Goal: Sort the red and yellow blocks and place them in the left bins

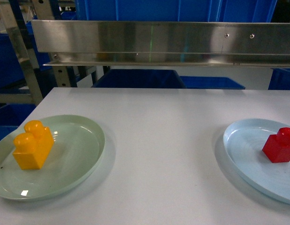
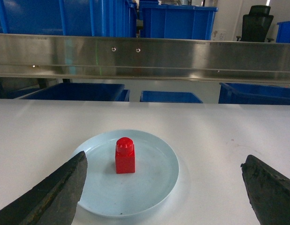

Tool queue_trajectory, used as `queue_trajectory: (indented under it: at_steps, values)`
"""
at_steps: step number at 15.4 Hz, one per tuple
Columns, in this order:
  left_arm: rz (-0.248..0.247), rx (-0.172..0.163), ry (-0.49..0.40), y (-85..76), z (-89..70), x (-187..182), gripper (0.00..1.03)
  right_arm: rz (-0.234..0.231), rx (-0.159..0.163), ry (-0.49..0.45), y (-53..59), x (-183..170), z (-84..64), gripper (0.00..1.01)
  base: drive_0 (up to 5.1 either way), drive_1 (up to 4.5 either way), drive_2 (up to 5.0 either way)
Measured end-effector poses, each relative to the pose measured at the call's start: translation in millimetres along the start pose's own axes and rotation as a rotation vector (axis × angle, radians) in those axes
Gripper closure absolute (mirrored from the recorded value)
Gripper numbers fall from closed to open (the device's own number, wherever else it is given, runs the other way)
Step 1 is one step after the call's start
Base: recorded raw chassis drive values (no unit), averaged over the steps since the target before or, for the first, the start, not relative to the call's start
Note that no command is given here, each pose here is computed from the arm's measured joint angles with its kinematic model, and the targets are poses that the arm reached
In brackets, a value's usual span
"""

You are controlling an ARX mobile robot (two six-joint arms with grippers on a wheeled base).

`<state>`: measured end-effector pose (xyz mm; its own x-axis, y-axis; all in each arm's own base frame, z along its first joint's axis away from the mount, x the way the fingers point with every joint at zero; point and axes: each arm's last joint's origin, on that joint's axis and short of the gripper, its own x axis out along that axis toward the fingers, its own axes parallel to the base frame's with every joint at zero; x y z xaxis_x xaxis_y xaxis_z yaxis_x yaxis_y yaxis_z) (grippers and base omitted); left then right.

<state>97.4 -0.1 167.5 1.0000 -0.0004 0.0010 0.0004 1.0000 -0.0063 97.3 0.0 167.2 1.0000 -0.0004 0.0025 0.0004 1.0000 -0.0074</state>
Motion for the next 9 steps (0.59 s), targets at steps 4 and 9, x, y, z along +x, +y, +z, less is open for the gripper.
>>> queue_trajectory:
  at_steps: [4, 9]
  values:
    - [0.0, 0.0, 0.0, 0.0, 0.0, 0.0, 0.05, 0.0, 0.0, 0.0, 0.0, 0.0, 0.0, 0.03, 0.0, 0.0, 0.0]
    - [0.016, 0.011, 0.006, 3.3, 34.0, 24.6, 0.05, 0.061, 0.029, -0.021, 4.7, 23.4, 29.1, 0.03, 0.0, 0.0, 0.0]
